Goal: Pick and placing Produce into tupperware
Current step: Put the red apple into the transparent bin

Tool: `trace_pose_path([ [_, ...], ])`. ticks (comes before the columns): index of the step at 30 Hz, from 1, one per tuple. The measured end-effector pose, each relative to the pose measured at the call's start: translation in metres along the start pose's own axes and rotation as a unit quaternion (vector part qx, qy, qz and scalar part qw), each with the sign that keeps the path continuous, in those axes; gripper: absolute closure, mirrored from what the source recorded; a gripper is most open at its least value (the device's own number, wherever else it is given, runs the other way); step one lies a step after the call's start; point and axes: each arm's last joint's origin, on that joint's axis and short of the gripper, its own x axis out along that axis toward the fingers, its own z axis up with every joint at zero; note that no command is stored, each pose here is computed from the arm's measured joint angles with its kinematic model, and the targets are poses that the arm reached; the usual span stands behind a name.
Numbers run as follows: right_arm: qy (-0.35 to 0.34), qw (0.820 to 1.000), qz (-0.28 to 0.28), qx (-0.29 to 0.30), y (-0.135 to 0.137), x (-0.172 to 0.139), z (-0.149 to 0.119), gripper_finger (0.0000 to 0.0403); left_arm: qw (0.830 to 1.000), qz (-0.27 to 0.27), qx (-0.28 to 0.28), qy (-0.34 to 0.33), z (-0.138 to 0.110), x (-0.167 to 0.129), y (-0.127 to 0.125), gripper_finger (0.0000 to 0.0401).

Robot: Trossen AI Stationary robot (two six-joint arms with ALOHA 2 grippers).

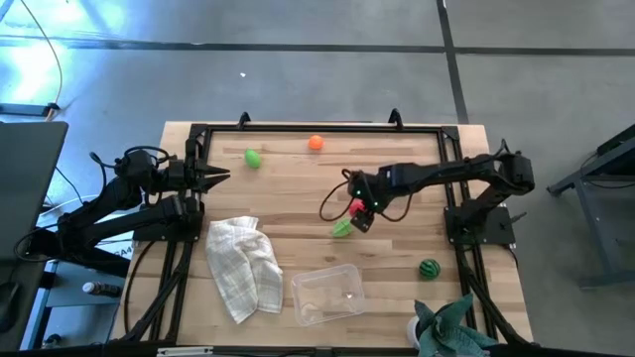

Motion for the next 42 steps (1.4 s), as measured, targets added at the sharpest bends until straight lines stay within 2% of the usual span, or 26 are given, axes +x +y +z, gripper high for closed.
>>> trace_pose_path([
  [7,-0.039,0.998,0.023,-0.040,0.036,-0.023,0.007,0.0181,1.000,0.000,0.000,0.000,0.000,0.000,0.000,0.0364],
  [14,-0.089,0.988,0.074,-0.105,0.086,-0.070,0.011,0.0181,1.000,0.000,0.000,0.000,0.000,0.000,0.000,0.0364],
  [20,-0.123,0.970,0.084,-0.192,0.123,-0.112,-0.002,0.0181,1.000,0.000,0.000,0.000,0.000,0.000,0.000,0.0364],
  [24,-0.128,0.956,0.092,-0.249,0.143,-0.121,-0.020,0.0181,1.000,0.000,0.000,0.000,0.000,0.000,0.000,0.0364],
  [28,-0.101,0.945,0.097,-0.296,0.163,-0.110,-0.040,0.0181,1.000,0.000,0.000,0.000,0.000,0.000,0.000,0.0364],
  [33,-0.067,0.930,0.105,-0.347,0.192,-0.074,-0.058,0.0181,1.000,0.000,0.000,0.000,0.000,0.000,0.000,0.0364],
  [36,-0.050,0.922,0.117,-0.365,0.205,-0.048,-0.060,0.0181,1.000,0.000,0.000,0.000,0.000,0.000,0.000,0.0364],
  [42,-0.001,0.922,0.084,-0.378,0.209,0.014,-0.053,0.0181,1.000,0.000,0.000,0.000,0.000,0.000,0.000,0.0364],
])
